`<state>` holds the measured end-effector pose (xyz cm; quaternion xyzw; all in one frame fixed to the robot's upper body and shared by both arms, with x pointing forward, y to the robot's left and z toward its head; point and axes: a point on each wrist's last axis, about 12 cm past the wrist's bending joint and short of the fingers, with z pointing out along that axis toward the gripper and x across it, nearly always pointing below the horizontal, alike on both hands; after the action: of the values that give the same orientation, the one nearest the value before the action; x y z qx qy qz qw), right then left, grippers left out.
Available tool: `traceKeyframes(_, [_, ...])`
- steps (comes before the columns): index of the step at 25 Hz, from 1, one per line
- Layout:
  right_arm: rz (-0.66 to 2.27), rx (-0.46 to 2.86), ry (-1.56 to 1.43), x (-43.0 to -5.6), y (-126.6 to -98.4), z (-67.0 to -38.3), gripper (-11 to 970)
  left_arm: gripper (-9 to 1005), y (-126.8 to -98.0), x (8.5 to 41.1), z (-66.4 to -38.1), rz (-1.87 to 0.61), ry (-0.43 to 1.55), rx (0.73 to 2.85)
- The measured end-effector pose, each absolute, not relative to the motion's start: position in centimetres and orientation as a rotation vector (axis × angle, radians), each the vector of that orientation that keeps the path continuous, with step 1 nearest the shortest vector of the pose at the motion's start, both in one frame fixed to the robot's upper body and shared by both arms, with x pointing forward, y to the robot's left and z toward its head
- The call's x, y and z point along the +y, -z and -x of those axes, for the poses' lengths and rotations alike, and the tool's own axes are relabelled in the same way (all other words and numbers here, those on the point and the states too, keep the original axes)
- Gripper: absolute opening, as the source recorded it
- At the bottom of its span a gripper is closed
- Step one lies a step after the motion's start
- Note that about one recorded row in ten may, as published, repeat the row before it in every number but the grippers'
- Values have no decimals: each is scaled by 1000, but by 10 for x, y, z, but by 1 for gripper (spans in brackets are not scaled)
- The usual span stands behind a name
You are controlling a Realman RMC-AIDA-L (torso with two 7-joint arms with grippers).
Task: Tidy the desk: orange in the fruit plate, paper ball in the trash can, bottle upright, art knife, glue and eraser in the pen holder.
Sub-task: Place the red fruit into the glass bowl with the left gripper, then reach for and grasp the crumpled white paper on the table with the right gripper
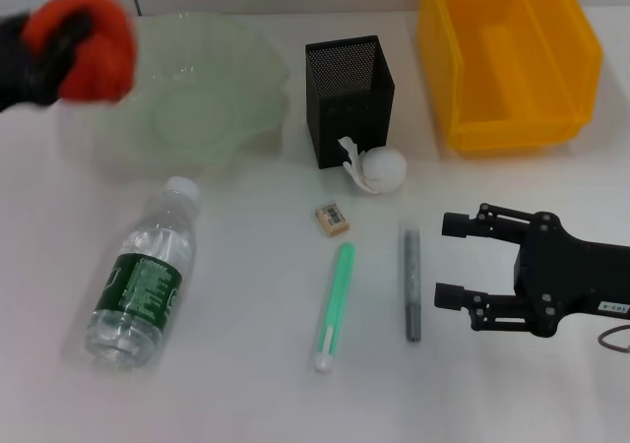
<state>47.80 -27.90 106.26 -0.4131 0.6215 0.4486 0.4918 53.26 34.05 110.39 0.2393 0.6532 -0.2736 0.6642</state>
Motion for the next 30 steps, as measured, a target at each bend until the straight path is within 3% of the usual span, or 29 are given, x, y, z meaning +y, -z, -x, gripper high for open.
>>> traceKeyframes(6, [988,1530,-1097,-281,-1060,-475,796,133,-1111,318,-565,-582,614,1493])
traceKeyframes(7, [988,1530,-1098,-281,-1060,-475,796,129,-1107,288,-596,-612,582,1575])
traceKeyframes(9, [984,1527,-1103,-280,-1060,-475,796,121,-1103,277,-607,-596,565,1612])
traceKeyframes(12, [971,1539,-1115,-281,-1061,-475,796,110,-1103,277,-607,-596,565,1612])
traceKeyframes(13, [960,1550,-1125,-281,-1061,-475,796,106,-1098,264,-619,-538,551,1655])
traceKeyframes(23, [922,1604,-1123,-288,-1066,-481,796,126,-1092,264,-613,-537,570,1661])
traceKeyframes(25, [894,1624,-1111,-293,-1071,-485,796,397,-1092,273,-602,-550,603,1638])
traceKeyframes(30, [763,1778,-1046,-317,-1106,-509,796,497,-1091,277,-591,-595,633,1617])
